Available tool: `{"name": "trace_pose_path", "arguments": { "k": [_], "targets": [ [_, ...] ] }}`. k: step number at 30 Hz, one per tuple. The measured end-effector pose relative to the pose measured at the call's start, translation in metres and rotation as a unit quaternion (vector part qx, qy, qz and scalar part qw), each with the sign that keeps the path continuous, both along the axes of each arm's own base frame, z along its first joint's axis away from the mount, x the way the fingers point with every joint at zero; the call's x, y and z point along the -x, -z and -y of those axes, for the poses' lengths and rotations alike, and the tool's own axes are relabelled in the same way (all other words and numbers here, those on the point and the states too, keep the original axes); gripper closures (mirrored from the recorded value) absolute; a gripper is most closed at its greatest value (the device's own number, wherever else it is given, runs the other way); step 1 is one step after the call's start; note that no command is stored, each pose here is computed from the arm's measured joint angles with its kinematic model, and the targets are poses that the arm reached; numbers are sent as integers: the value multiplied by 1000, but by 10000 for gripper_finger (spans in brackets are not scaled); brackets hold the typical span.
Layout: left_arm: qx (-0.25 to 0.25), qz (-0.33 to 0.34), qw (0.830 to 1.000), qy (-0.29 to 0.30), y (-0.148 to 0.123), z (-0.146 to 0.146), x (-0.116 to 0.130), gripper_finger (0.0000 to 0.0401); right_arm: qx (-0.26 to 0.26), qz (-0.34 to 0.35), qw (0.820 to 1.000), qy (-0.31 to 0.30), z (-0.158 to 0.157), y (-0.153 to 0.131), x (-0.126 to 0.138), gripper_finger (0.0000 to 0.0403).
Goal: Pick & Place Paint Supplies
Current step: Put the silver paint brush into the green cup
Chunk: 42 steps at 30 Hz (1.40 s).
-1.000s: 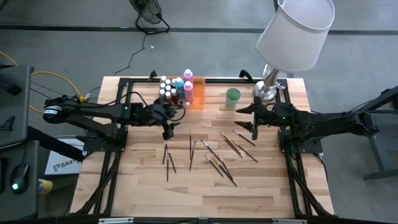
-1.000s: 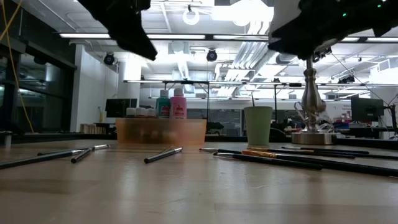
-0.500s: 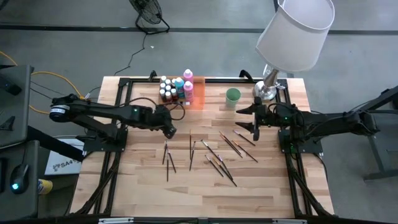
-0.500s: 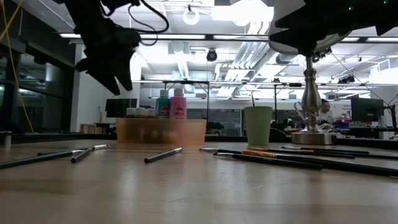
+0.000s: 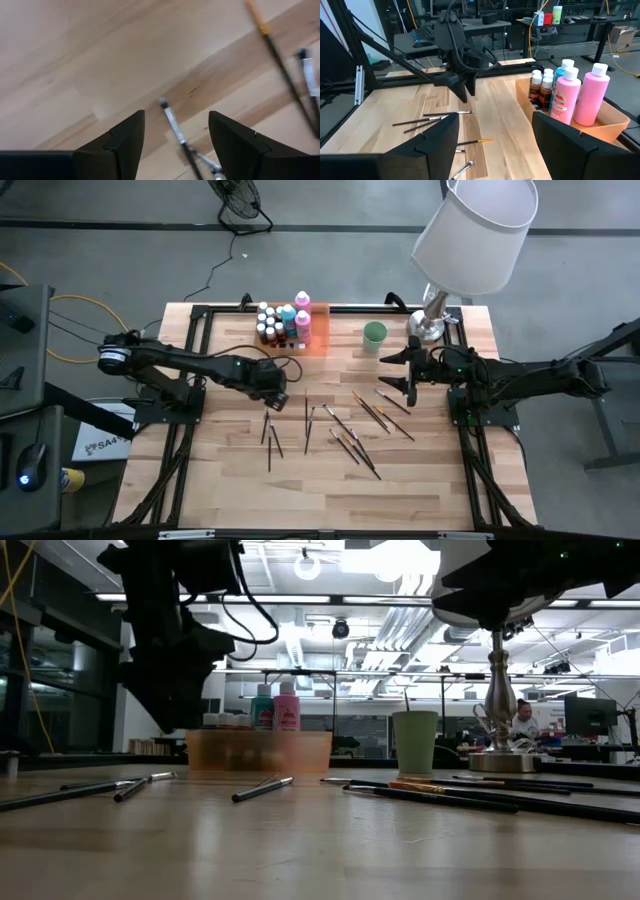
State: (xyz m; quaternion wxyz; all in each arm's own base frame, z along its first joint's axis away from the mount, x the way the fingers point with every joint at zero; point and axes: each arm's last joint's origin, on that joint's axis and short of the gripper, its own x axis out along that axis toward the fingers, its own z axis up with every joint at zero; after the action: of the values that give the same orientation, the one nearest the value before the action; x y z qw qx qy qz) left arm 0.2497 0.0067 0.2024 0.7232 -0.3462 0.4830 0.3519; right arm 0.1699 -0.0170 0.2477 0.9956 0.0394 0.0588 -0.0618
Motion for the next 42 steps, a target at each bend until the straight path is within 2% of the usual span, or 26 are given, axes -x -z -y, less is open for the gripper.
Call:
{"name": "trace_pose_path", "arguments": {
  "k": [6,14,24,42],
  "targets": [
    [8,-55,998,-30,13,0,2,190,0,0,1000,0,0,0,0,158],
    [36,-47,998,-34,29,-7,-12,190,0,-4,1000,0,0,1,0,158],
    [52,-63,996,-41,41,-19,-16,190,0,-4,1000,0,0,1,0,158],
    [84,-84,992,-34,56,-21,-22,190,0,-4,1000,0,0,1,0,158]
  ]
}}
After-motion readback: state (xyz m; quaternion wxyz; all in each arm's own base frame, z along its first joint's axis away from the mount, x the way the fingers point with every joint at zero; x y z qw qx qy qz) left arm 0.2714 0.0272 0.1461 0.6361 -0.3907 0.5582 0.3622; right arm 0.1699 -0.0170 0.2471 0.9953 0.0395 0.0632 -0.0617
